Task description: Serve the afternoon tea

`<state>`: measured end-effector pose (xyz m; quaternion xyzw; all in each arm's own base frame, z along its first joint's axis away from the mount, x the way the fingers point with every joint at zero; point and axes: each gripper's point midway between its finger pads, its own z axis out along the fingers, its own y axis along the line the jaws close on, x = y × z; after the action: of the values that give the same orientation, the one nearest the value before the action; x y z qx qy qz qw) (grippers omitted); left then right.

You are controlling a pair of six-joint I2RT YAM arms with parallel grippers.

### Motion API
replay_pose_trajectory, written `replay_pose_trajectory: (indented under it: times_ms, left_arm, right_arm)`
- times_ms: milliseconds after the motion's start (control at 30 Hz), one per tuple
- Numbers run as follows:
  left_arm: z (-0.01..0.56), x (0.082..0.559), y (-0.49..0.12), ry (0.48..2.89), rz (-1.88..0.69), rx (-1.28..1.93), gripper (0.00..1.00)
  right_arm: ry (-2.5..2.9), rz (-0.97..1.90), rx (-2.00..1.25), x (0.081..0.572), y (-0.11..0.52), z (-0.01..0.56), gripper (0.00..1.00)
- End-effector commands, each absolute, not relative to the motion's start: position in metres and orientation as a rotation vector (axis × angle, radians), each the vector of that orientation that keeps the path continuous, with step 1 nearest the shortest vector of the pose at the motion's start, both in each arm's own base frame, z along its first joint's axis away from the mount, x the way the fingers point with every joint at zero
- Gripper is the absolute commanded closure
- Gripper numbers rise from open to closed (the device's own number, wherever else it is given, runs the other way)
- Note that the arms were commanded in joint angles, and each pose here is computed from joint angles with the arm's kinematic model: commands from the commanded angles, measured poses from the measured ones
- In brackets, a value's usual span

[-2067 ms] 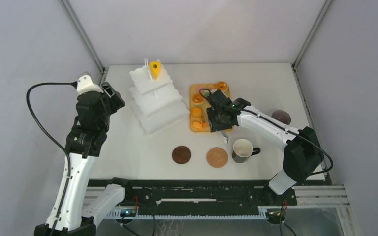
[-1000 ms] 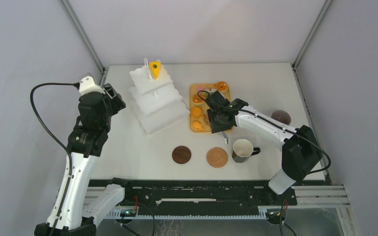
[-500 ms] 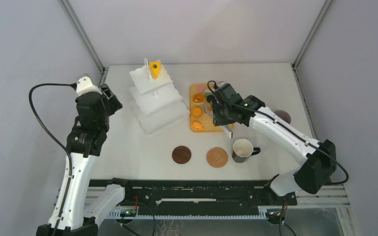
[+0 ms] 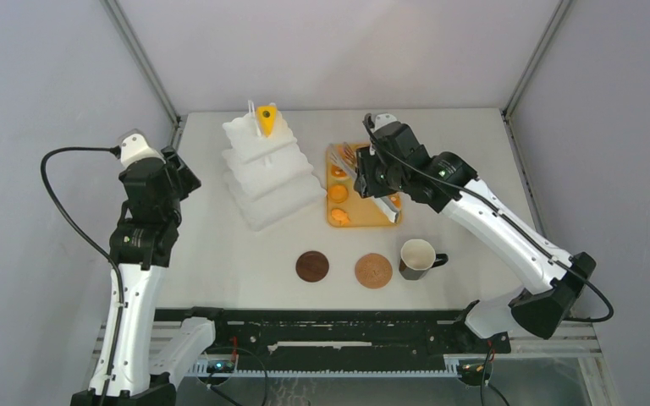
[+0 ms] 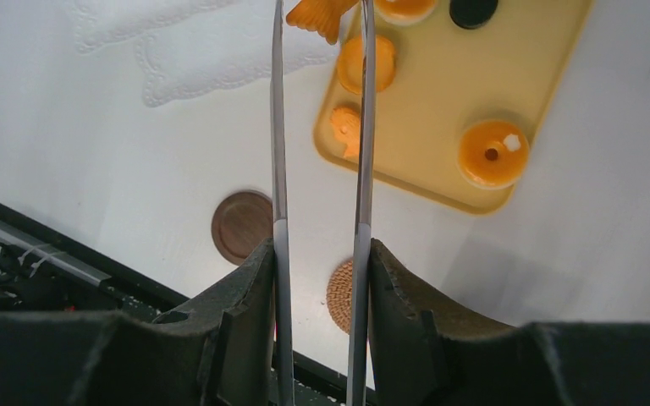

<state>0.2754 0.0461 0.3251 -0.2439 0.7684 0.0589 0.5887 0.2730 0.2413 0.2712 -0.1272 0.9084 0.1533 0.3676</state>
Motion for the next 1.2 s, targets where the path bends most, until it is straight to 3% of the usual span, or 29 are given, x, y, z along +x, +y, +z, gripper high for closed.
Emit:
replay_pose_trajectory:
  times_ms: [0,433,833,1167]
  left_arm:
    - [0.357,0.273,0.05,1.713,0.121,-0.57,0.31]
    - [0.332,0.28,0.065,1.761,0.141,-0.702,0.31]
    - [0.322,0.281,0.059,1.792,0.081,-0.705,0.31]
    - [0.32,0.283,0.06,1.797,0.092,-0.701,0.31]
  right_arm:
    - [2.151,0.501,-0.366,0.265,0.256,0.336,0.91]
    - [1.926,0.685,-0.595,0.236,0.326,0.409,0.91]
    - [1.931,0.712,-0.673,0.256,0.399,0.399,0.91]
    - [1.936,0.643,-0.637,0.288,0.422,0.378,0.91]
